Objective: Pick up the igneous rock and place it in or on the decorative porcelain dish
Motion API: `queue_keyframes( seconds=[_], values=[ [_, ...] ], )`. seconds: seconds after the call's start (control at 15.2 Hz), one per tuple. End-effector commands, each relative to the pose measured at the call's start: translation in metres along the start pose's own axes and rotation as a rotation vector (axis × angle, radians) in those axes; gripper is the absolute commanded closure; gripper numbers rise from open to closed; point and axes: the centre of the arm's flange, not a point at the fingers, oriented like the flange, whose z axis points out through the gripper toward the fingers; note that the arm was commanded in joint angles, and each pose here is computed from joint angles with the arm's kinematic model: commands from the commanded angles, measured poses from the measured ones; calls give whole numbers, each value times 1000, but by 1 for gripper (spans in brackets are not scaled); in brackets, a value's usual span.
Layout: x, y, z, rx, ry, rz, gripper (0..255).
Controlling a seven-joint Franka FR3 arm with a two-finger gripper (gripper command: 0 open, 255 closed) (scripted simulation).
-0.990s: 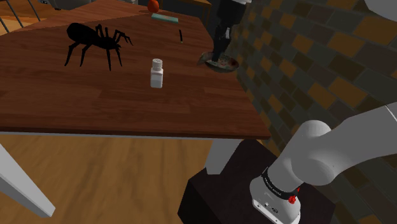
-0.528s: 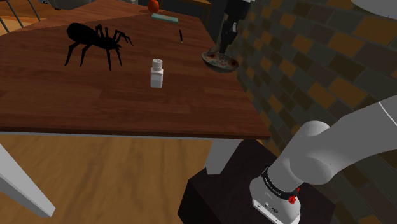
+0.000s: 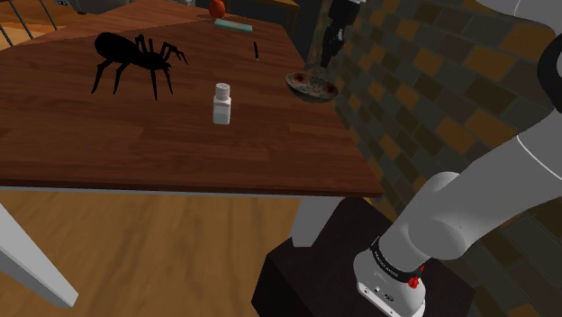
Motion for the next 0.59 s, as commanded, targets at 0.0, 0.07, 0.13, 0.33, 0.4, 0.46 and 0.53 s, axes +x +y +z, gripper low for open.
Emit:
queue_keyframes(
  seconds=[0.0,0.07,0.13,0.33,0.4,0.46,0.53],
  values=[
    [-18,30,-3,0,0,-2,255],
    [-18,30,2,0,0,-2,255],
    [-19,30,7,0,0,-2,255],
    [-20,29,23,0,0,-2,255],
    [-20,29,29,0,0,-2,255],
    [-21,29,34,0,0,-2,255],
    [-21,29,39,0,0,-2,255]
  ],
)
